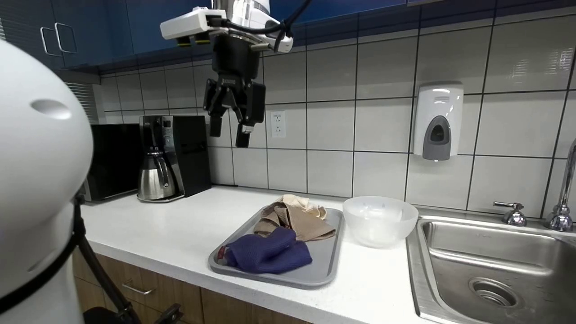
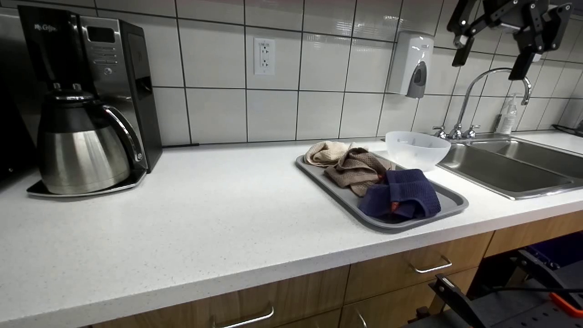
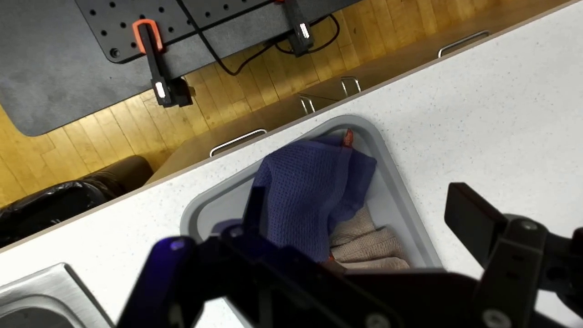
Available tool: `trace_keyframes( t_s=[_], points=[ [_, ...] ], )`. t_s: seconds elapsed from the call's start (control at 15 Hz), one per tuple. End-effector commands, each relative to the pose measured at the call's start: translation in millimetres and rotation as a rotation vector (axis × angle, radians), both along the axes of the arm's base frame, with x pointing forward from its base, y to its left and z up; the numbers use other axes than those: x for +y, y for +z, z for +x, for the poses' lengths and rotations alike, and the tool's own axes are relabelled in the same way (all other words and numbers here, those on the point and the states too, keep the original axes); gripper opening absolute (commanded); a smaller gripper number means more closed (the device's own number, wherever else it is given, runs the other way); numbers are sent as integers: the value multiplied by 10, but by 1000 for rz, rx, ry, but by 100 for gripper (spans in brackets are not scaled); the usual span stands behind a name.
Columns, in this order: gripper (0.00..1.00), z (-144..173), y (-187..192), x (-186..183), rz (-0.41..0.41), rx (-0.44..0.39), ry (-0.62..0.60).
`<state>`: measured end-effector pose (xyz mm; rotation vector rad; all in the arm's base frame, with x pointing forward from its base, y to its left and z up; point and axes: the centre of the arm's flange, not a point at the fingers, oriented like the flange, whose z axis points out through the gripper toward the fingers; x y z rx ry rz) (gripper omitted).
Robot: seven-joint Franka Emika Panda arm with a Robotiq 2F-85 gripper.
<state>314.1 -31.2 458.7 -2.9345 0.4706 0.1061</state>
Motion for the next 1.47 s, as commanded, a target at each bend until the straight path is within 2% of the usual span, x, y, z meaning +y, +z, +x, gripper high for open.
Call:
trace_keyframes(
  t_s=[0.0,0.33,1.07,1.4],
  points=[
    [100,-84,-178,6,-29,-13,-44],
    [100,0,-383,-8,-34,-16,-74],
    [100,285,-983,-15,-77,-90,-132],
    [100,430,-1253,-11,-89,-91,-143]
  ],
)
